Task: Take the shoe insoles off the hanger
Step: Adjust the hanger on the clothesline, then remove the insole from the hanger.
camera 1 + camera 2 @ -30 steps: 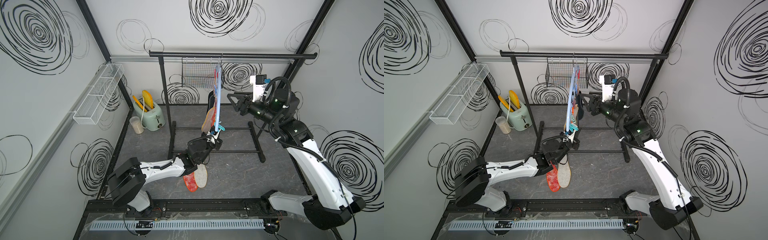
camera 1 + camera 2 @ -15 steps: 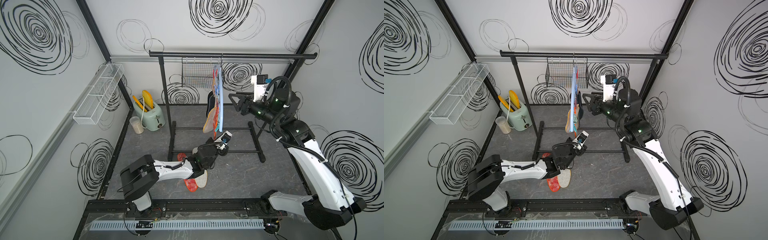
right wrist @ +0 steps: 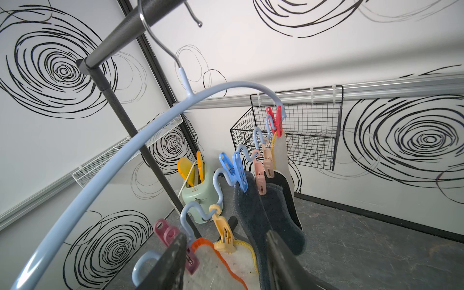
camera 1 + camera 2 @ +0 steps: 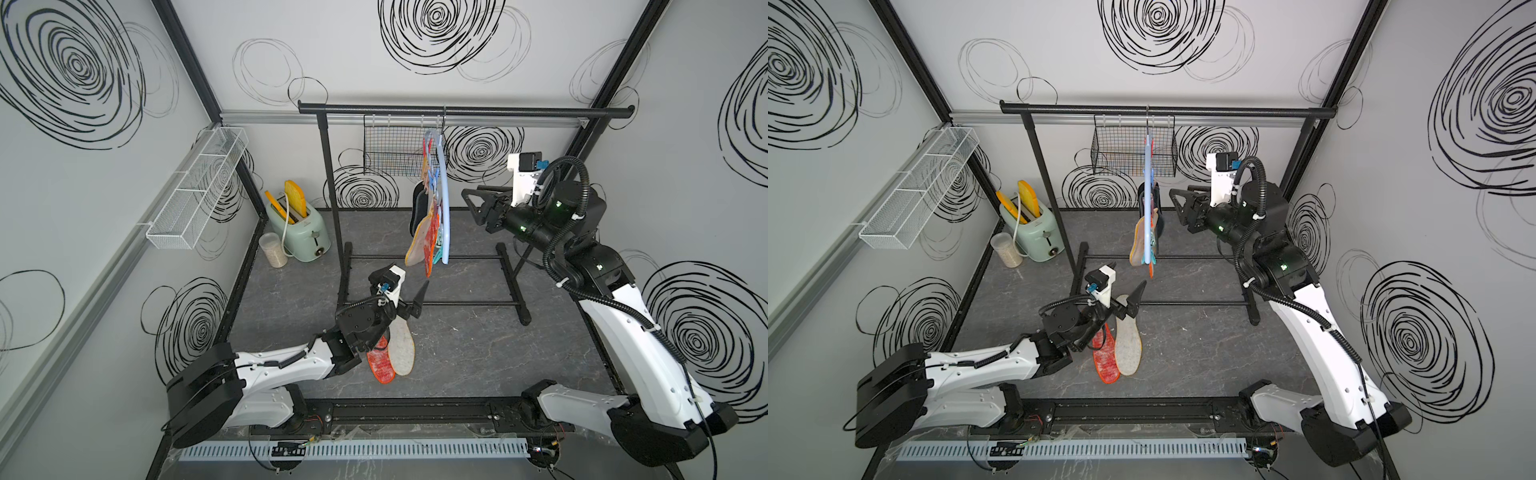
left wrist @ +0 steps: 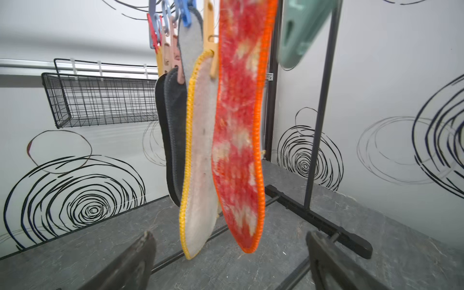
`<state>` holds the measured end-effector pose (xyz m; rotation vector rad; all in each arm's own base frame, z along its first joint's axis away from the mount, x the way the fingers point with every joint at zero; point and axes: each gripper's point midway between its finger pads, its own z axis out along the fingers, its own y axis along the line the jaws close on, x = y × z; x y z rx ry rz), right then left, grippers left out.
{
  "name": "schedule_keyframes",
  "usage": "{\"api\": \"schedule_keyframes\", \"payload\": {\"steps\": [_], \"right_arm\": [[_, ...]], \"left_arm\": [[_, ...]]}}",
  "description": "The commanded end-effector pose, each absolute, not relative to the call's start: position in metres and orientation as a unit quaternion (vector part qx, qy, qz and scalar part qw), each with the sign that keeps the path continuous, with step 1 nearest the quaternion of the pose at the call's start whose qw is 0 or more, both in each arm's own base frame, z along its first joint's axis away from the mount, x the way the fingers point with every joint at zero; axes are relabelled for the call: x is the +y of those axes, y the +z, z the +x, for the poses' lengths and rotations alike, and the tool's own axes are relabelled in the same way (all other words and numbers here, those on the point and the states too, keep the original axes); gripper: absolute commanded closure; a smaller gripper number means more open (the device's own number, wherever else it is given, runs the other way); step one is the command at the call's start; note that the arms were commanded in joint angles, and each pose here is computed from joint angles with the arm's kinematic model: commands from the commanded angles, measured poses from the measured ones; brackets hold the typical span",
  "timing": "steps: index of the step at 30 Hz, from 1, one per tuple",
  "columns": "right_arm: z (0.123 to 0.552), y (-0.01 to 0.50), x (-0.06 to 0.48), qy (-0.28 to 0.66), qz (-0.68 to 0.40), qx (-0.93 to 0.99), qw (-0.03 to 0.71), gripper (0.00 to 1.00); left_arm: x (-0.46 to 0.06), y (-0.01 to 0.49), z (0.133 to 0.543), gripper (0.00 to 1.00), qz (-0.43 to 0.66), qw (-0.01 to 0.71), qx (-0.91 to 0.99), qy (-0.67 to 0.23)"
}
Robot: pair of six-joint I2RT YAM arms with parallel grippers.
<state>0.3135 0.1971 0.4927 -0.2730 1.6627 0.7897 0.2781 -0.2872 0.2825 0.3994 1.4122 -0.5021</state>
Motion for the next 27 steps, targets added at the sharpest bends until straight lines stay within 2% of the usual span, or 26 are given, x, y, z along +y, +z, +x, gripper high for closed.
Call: {"api": "schedule_keyframes", "payload": {"steps": [1,6,16,23,27], "right_arm": [[0.309,0.502,0.193,0.341,-0.122,0.703,0.612,0.47],[0.308,0.503,0.192,0.339,-0.123,0.702,0.614,0.46],[0.304,0.508,0.190,0.339,-0.124,0.697,0.619,0.46],[0.303,0.509,0.190,0.341,-0.125,0.695,0.621,0.46],[0.302,0.511,0.189,0.341,-0.125,0.693,0.623,0.46]], "left_arm": [[-0.303,0.303,0.281,0.03,0.178,0.714,0.618,-0.276],[-0.328,0.317,0.285,0.10,0.200,0.713,0.606,-0.290],[-0.357,0.327,0.302,0.13,0.199,0.708,0.609,-0.297],[-0.351,0.322,0.339,0.26,0.126,0.718,0.643,-0.235],[-0.344,0.314,0.356,0.39,0.093,0.720,0.660,-0.194]]}}
